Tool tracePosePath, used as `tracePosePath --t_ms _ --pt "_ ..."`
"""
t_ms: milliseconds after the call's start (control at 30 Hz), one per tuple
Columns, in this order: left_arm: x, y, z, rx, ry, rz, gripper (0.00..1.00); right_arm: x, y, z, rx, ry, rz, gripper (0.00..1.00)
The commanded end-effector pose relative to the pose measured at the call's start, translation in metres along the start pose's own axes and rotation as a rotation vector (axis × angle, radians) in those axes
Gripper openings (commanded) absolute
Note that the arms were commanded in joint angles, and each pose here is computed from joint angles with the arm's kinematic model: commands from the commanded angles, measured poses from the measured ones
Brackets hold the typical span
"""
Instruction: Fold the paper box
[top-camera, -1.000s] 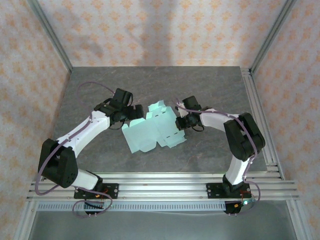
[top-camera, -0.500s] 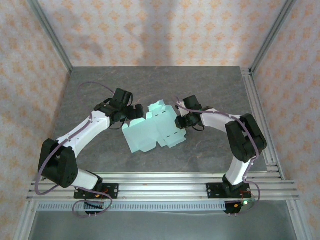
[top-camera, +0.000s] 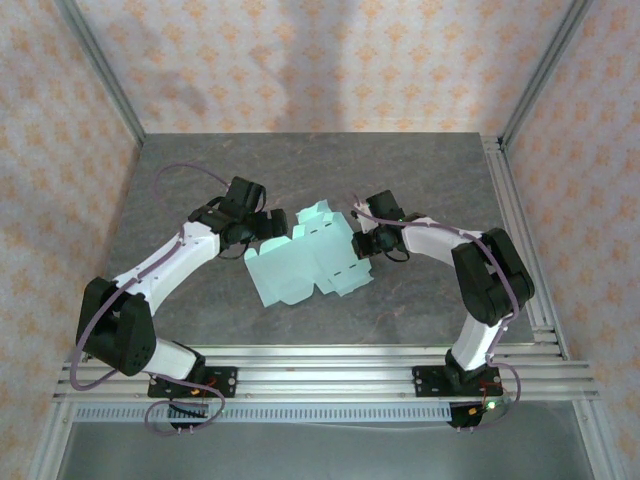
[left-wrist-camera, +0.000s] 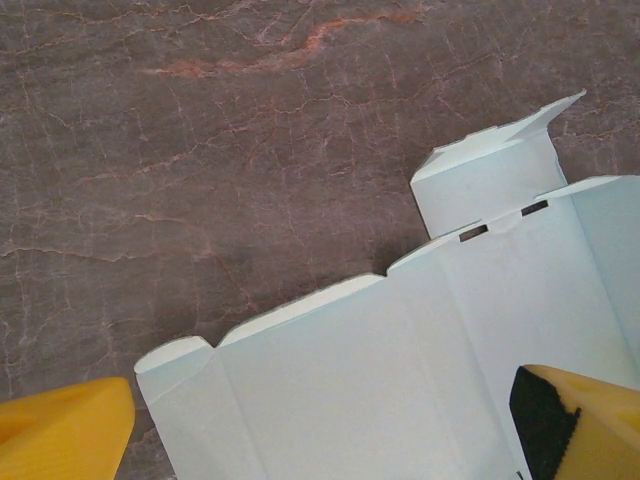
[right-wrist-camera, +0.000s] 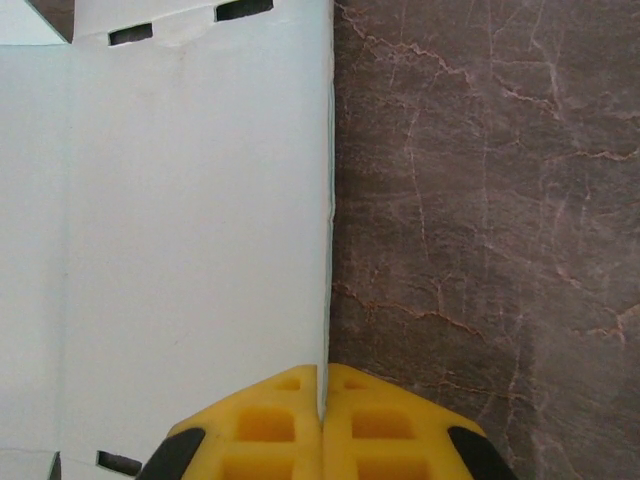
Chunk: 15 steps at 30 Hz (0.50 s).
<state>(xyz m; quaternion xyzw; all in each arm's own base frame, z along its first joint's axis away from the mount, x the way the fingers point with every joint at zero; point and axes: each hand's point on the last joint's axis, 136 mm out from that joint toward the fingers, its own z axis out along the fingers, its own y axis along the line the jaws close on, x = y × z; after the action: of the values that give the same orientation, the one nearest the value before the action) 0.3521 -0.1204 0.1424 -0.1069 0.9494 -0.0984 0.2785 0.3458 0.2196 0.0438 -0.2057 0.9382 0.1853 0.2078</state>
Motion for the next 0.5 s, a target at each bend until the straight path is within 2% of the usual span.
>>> tracePosePath --t_ms 0,467 --pt "-0.005 0.003 -0.007 0.005 -0.030 -0.001 0.98 -0.010 -0.003 -0.011 0.060 -0.021 -0.030 0.00" --pt "-0.006 0.012 -0.011 -0.009 -0.070 -0.036 1.00 -0.055 -0.023 -0.081 0.604 -0.121 -0.445 0.00"
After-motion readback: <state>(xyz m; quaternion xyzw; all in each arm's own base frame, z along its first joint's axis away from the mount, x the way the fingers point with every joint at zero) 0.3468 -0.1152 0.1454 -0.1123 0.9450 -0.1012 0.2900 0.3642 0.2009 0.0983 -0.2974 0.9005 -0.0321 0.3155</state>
